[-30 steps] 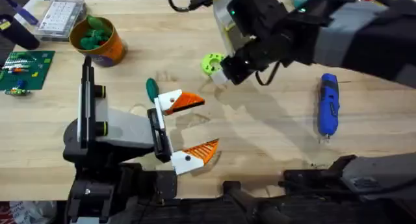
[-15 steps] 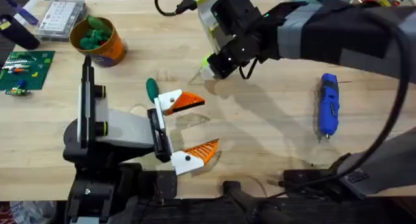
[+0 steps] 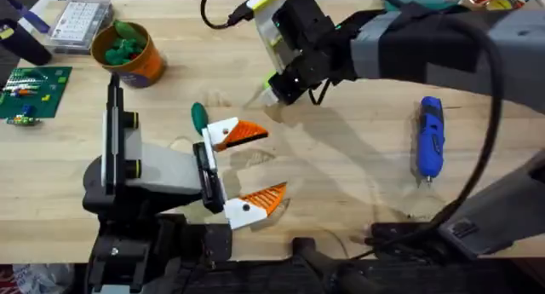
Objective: Pick up the gripper from the table and insert it into the empty holder that is missing its gripper. Then pick up a screw, insert it into the mounting hole, and use the screwdriver to tighten it. Finally, clean up the table by picking up the vegetable and placing it into the bucket.
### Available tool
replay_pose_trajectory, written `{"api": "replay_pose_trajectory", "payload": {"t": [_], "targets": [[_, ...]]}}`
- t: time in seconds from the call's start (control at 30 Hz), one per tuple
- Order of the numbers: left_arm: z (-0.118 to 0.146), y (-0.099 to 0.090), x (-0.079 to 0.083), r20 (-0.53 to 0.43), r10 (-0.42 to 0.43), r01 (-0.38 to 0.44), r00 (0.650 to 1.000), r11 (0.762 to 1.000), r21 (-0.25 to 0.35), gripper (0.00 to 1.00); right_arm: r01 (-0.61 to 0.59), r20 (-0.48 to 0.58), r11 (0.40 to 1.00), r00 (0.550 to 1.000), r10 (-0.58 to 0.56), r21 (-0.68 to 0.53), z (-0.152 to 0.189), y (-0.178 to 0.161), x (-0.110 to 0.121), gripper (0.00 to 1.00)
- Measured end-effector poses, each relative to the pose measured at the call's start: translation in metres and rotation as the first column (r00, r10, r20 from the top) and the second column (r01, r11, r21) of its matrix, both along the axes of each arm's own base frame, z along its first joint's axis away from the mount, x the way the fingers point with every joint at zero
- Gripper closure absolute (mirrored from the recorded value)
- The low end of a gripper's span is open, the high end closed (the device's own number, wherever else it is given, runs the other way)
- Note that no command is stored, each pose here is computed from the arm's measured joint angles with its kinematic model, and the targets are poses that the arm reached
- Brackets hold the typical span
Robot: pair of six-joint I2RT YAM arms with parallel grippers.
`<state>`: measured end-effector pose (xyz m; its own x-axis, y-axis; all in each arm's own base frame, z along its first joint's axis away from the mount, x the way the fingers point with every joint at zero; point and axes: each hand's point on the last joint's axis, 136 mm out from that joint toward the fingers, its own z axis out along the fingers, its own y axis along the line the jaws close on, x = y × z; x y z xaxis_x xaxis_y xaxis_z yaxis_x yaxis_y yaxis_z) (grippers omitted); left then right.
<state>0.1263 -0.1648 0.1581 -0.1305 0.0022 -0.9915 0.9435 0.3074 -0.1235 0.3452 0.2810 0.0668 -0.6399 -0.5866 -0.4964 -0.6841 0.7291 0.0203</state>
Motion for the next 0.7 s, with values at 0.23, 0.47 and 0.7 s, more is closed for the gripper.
{"api": "replay_pose_trajectory", "payload": {"t": [0.23, 0.47, 0.7], "targets": [[0.0000, 0.0000, 0.0000, 0.001, 0.000, 0.000, 1.000, 1.000, 0.000, 0.009, -0.005, -0.005, 1.000, 1.000, 0.005, -0.008, -0.0096, 0.0021, 0.0028, 0.553], [0.0000, 0.0000, 0.0000, 0.000, 0.000, 0.000, 1.000, 1.000, 0.000, 0.009, -0.005, -0.005, 1.000, 1.000, 0.005, -0.008, -0.0097, 0.0020, 0.0027, 0.553], [0.0000, 0.0000, 0.0000, 0.000, 0.000, 0.000, 1.000, 1.000, 0.000, 0.009, -0.008, -0.004, 1.000, 1.000, 0.008, -0.009, -0.0097, 0.0021, 0.0028, 0.773]]}}
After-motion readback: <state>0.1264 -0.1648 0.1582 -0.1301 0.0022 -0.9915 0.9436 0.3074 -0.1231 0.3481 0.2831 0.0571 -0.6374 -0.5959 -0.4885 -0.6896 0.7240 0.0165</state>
